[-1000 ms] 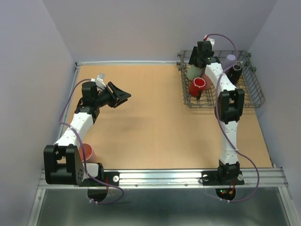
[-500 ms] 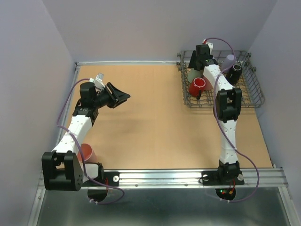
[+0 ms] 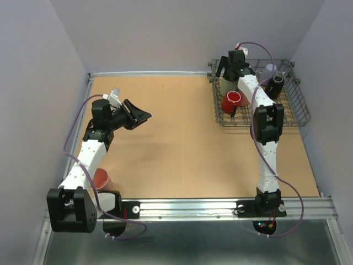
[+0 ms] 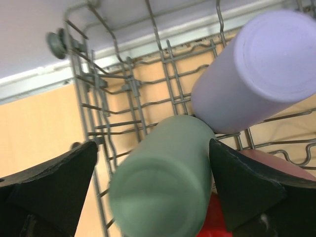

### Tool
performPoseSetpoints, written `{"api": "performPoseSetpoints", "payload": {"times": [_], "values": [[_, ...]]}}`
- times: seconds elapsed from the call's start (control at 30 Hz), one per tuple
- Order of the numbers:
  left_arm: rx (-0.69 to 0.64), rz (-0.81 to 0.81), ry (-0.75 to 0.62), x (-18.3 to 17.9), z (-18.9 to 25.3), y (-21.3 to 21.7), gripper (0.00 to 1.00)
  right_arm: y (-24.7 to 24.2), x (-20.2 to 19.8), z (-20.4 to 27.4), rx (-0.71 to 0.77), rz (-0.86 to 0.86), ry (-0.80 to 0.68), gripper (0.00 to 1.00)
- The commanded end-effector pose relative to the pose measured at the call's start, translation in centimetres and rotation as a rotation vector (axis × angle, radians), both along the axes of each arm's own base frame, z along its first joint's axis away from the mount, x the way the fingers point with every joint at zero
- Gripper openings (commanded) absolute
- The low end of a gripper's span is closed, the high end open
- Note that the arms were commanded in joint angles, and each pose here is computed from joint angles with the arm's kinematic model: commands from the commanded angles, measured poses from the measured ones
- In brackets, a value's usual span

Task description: Load the cups into the dish rack

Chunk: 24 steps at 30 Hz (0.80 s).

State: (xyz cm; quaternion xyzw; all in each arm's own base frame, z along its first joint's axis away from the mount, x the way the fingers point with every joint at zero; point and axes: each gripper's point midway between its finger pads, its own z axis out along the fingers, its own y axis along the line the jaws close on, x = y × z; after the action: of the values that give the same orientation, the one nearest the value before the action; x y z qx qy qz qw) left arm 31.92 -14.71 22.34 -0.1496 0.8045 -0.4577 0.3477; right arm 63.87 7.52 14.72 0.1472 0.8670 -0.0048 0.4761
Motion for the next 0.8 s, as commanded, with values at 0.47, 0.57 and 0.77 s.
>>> {"api": "performPoseSetpoints", "payload": {"times": [0.47, 0.57, 0.77], "values": [[0.413, 0.257, 0.247, -4.0, -3.1, 7.4, 0.46, 0.7, -9.2, 18.9, 0.186, 0.014, -0.286, 1.00], [0.522, 0.335, 0.347, -5.9, -3.2, 9.8, 0.46, 2.6, -12.4, 19.0, 0.270, 0.061, -0.268, 1.00], [0.725, 0.502, 0.545, -9.9, -3.7, 14.4, 0.46, 7.7, -19.4, 15.8, 0.345, 0.162, -0.171, 1.00]]}}
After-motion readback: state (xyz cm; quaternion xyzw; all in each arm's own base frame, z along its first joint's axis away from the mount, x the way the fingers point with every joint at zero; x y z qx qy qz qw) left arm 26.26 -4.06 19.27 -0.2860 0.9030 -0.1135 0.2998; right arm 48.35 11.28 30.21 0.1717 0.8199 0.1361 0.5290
